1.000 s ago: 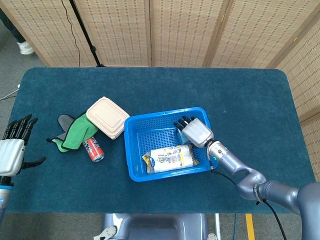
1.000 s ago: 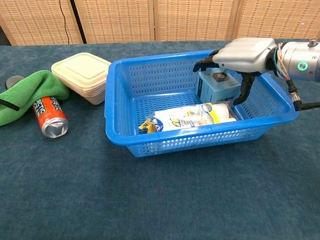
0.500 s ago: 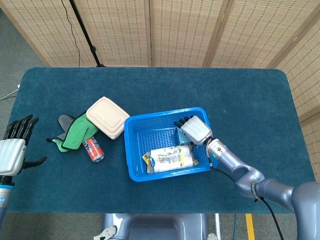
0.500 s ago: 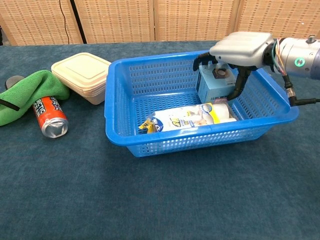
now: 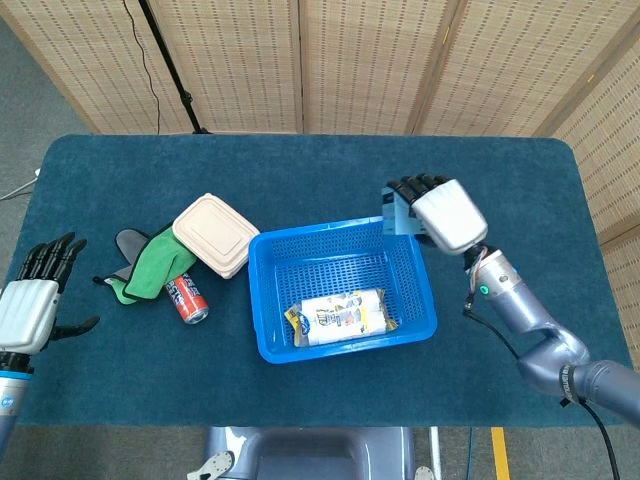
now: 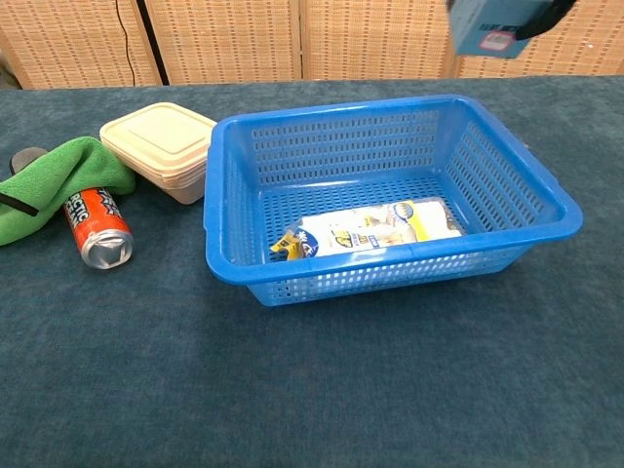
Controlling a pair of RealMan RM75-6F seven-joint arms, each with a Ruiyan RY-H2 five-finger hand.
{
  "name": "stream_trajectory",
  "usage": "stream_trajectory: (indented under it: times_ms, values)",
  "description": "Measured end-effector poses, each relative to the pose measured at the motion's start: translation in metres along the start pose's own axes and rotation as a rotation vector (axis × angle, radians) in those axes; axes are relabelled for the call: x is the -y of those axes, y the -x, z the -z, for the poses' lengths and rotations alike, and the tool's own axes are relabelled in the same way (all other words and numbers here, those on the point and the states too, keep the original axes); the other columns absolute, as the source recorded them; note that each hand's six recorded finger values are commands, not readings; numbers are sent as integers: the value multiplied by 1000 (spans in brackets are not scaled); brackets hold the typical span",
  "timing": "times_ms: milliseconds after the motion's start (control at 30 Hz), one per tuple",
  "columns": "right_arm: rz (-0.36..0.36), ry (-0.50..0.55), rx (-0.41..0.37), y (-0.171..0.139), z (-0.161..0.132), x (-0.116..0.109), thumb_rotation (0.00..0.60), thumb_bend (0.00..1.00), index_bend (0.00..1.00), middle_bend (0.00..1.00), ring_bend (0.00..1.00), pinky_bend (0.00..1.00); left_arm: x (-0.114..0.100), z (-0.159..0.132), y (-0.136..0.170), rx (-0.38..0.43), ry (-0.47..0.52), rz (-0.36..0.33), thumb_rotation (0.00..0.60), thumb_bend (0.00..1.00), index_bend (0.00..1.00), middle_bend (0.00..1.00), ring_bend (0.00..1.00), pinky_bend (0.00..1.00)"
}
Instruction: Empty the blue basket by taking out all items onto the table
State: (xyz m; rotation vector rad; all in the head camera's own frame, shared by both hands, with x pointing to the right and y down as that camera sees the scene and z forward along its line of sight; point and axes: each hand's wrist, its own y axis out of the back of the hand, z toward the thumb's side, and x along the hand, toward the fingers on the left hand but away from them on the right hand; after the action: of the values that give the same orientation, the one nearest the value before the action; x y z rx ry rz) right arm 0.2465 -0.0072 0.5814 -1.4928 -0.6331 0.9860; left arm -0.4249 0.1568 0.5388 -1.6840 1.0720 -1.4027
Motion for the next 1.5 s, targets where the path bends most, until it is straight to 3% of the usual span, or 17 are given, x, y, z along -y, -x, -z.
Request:
stream_trajectory:
  times_ms: [133,233,267,300,367,433,500,600,767,900,1000,1100,1233,1500]
  values:
    - [-125,-100,147,-7,58,25,600,272,555,574,519,519,-4,0,4,7,6,-12,600,55,0,0,0,0]
    - [-238,-145,203,-18,86,50,600,272,554,568,509,505,-4,1,5,8,11,-10,600,55,0,0,0,0]
    - [-267,-150,212,-22,91,58,600,272,528,536,471,458,-4,1,5,9,15,-9,600,55,0,0,0,0]
    - [-289,-152,219,-26,95,64,600,253,481,486,417,407,-4,1,5,10,18,-8,600,55,0,0,0,0]
    - [-315,-142,228,-31,99,74,600,95,216,188,146,182,-4,2,6,10,22,-7,600,55,0,0,0,0]
    - [-334,-116,233,-34,99,79,600,0,32,9,4,34,-5,2,7,10,25,-12,600,56,0,0,0,0]
    - [-351,-89,231,-35,96,82,600,0,0,0,0,0,-6,2,7,10,24,-17,600,56,0,0,0,0]
    - [-337,-48,215,-35,87,76,600,0,0,0,0,0,-7,3,9,8,22,-22,600,55,0,0,0,0]
    - [-257,57,143,-31,54,41,600,0,0,0,0,0,-9,3,10,3,22,-36,600,54,0,0,0,0]
    - [-239,187,64,-31,19,11,600,0,0,0,0,0,-9,3,11,8,20,-36,600,55,0,0,0,0]
    - [-277,291,-9,-31,-11,-5,600,0,0,0,0,0,-7,2,11,13,18,-32,600,55,0,0,0,0]
    - [-356,351,-72,-27,-36,-6,600,0,0,0,0,0,-7,1,10,15,14,-31,600,55,0,0,0,0]
    - [-461,387,-144,-15,-65,1,600,0,0,0,0,0,-6,2,9,12,14,-28,600,55,0,0,0,0]
    - [-570,413,-229,10,-112,26,600,0,0,0,0,0,-4,3,6,5,7,-18,600,55,0,0,0,0]
